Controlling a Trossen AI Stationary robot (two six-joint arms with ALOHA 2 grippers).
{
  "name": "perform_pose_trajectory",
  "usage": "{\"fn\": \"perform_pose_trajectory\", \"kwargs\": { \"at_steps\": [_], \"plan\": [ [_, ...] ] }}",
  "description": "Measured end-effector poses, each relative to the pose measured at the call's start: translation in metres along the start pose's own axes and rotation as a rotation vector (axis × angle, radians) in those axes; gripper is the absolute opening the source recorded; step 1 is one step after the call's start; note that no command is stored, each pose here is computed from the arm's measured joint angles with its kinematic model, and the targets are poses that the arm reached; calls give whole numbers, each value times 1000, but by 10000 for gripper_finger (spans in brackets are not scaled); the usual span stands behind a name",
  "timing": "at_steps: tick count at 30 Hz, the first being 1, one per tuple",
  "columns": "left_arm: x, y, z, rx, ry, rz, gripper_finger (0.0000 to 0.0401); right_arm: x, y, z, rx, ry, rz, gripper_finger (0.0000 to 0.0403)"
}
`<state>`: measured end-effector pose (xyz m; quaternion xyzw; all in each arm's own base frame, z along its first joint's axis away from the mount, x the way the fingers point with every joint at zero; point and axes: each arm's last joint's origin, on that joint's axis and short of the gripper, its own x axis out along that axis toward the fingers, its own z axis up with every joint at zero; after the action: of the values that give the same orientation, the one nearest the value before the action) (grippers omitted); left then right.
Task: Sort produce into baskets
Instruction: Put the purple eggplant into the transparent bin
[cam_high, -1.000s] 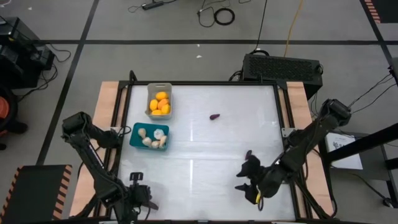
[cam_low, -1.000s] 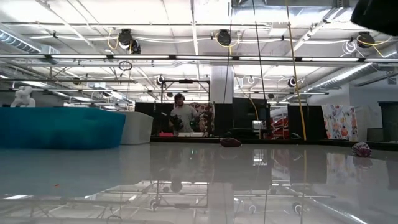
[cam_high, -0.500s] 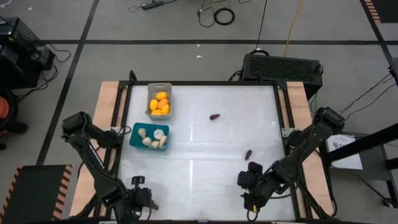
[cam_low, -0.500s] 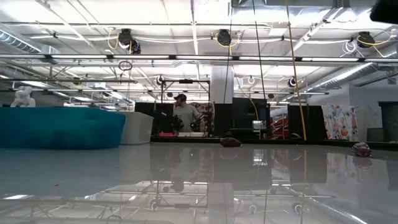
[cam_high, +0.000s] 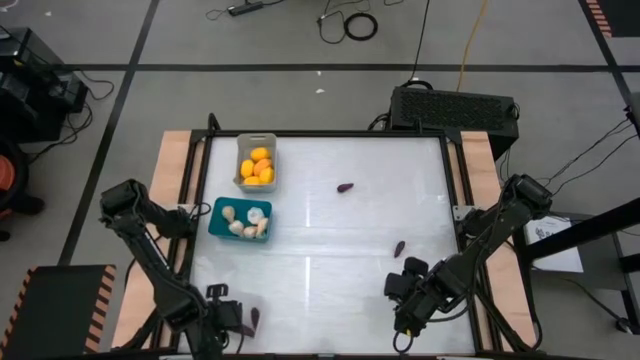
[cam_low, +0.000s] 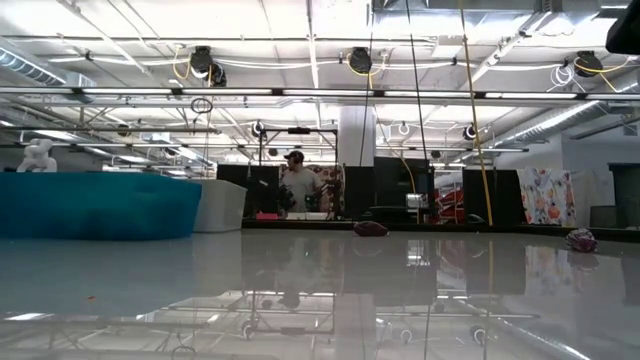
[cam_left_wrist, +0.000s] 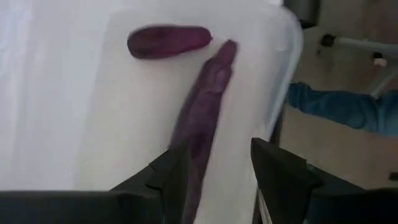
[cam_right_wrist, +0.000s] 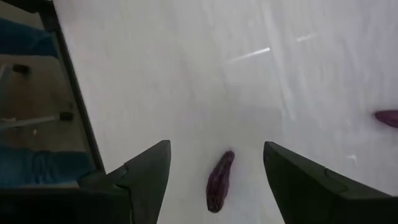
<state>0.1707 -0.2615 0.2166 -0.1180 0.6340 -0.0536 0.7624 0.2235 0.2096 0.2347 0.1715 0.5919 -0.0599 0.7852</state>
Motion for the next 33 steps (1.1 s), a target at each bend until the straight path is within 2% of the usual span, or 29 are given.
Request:
{"fn": "perform_pose_trajectory", "kwargs": {
  "at_steps": [3,6,12,14,17,19,24,29,33],
  "plan": [
    [0,5,3,-22,11,24,178,0,-1,-1,9,6,-15,248],
    [-3,10,12,9,-9,28,178,0,-2,-1,0,0,-29,248],
    [-36,28,44,75,-94,20,178,0,-4,0,-23,-56,-69,248],
    [-50,37,57,90,-176,46,178,0,-4,0,-38,-56,-70,248],
    [-68,54,76,84,-372,155,178,0,-4,0,-65,-54,-72,248],
    [-73,66,93,78,-473,222,178,-1,-3,-2,-109,-54,-76,248],
    [-68,108,149,114,-580,255,178,-3,0,-10,-259,-127,-129,248],
    [-57,160,203,127,-681,227,178,-4,-7,-14,-309,-146,-242,248],
    [-51,198,228,72,-759,274,178,-3,-20,-18,-347,-155,-307,248]
  ]
}}
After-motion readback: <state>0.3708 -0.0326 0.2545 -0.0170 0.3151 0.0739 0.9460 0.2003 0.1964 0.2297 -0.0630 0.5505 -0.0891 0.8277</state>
